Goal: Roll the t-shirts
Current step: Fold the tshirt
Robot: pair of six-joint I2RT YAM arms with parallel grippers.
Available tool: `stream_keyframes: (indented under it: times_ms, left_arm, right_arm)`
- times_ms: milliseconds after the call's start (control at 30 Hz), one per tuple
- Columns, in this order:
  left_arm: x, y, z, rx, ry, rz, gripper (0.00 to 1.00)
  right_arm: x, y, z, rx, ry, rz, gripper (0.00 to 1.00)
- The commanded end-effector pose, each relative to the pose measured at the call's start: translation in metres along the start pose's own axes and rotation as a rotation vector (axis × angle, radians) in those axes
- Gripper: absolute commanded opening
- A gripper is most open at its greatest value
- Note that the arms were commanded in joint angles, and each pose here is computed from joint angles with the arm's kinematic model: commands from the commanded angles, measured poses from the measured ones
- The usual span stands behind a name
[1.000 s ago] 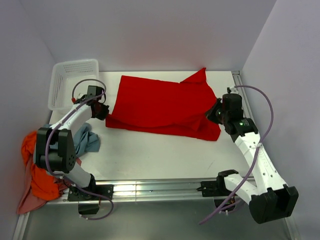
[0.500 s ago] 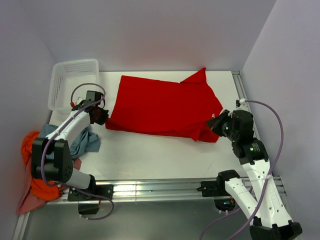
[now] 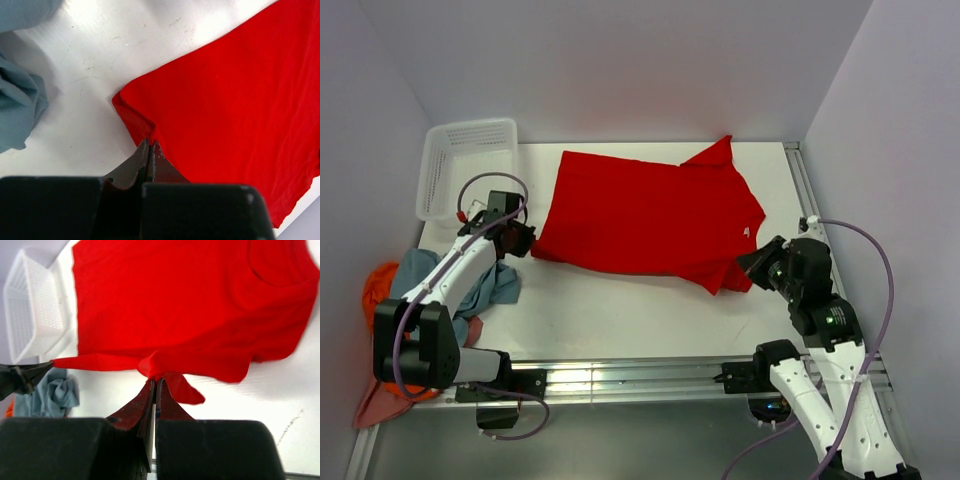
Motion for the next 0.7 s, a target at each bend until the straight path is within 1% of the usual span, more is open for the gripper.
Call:
stream_keyframes:
  times_ms: [0,167,400,667]
  left_arm:
    - [-0.015,-0.001,-0.012,-0.032,0.008,0.02,0.0]
    - [-0.029,0.007,-0.02,-0.033,0.013,0.016,0.0]
    - [-0.045,0.02,-0.03,-0.032,0.027,0.002,0.0]
    - [-0.051,0.037,-0.033,0.002,0.021,-0.004,0.0]
  right_arm:
    - [0.011,0.001,-0.013,-0.056,-0.016,0.017,0.0]
    - [0.018,0.015,-0.022,-0.059,-0.037,0.064,0.0]
    - [0.032,0.027,-0.04,-0.131,-0.05,0.104,0.0]
    - [0.044,0.053,-0.049,-0.103,-0.071,0.124,0.0]
Point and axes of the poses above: each gripper's point midway between its finger pads, its own y axis out along the fingers, its own x axis along the line the jaws close on, z = x × y, the point moved 9 cm from there along -y, back along the fingers, and after that the axes turned 14 degrees about y, right-handed, at the moved point
